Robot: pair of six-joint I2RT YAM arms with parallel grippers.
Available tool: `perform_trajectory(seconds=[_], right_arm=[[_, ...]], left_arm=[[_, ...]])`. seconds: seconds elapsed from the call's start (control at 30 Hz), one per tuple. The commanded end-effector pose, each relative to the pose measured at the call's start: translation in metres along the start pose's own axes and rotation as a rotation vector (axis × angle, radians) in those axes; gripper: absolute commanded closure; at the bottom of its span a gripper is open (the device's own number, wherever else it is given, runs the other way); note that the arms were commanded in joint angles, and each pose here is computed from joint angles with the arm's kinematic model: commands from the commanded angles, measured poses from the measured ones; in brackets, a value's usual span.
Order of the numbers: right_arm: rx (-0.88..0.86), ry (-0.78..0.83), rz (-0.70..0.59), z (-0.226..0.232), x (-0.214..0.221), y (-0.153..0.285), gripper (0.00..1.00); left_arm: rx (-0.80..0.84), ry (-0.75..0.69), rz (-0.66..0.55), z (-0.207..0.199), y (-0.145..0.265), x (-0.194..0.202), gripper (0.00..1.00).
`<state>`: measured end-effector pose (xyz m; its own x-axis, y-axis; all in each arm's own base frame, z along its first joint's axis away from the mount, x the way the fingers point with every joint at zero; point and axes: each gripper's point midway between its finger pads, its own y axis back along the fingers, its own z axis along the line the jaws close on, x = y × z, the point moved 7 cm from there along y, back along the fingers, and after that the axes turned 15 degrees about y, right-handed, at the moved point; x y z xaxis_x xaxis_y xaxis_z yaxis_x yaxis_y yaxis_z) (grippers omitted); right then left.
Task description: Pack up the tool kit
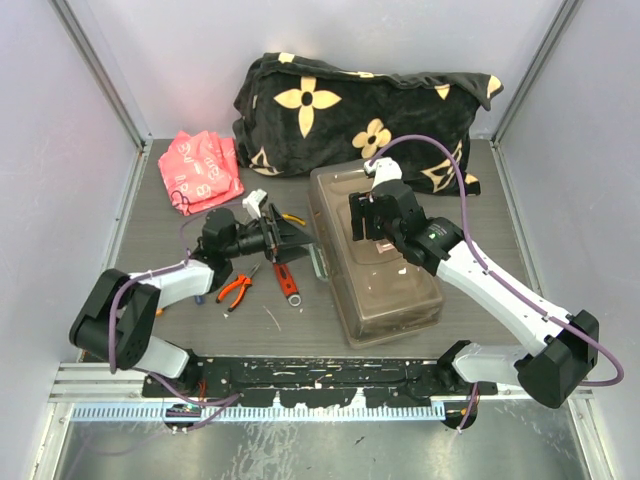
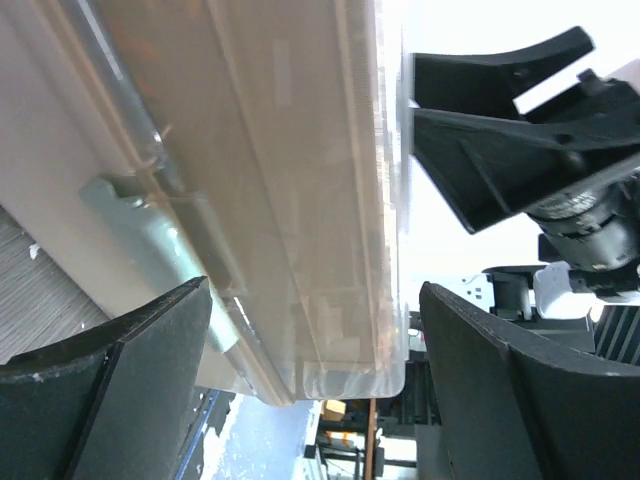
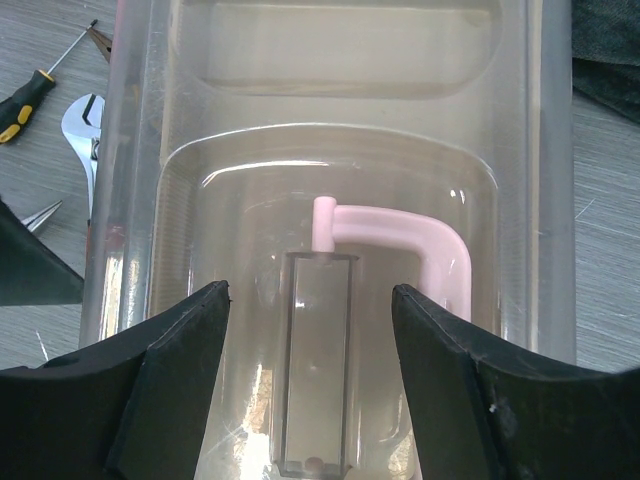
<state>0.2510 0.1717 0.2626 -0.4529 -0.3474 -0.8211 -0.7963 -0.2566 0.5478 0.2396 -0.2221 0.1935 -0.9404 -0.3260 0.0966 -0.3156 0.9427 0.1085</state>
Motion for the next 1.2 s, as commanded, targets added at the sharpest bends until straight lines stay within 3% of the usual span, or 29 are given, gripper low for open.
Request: perform_trajectory(seconds=[0.0, 0.3, 0.6, 0.93, 1.17], right_arm=[[-0.028, 0.036, 0.217, 0.004, 0.045, -0.001, 0.28], [0.033, 0.009, 0.107, -0.013, 0.02, 0.025, 0.26], [0.229, -0.046, -0.026, -0.077, -0.016, 0.076, 0.17], [0.387, -0.056, 0.104, -0.137, 0.021, 0.071, 0.15], [0.412, -0.173, 0.187, -0.157, 0.051, 0.043, 0.14]], left_arm=[[0.04, -0.093, 0.01, -0.017, 0.017, 0.002, 0.14], [-0.06, -0.214, -0.059, -0.029, 0.021, -0.012, 0.16], [-0.104, -0.22, -0.147, -0.043, 0.002, -0.041, 0.18], [-0.151, -0.271, -0.149, -0.041, -0.035, -0.058, 0.18], [-0.151, -0.312, -0.151, -0.05, -0.056, -0.077, 0.18]])
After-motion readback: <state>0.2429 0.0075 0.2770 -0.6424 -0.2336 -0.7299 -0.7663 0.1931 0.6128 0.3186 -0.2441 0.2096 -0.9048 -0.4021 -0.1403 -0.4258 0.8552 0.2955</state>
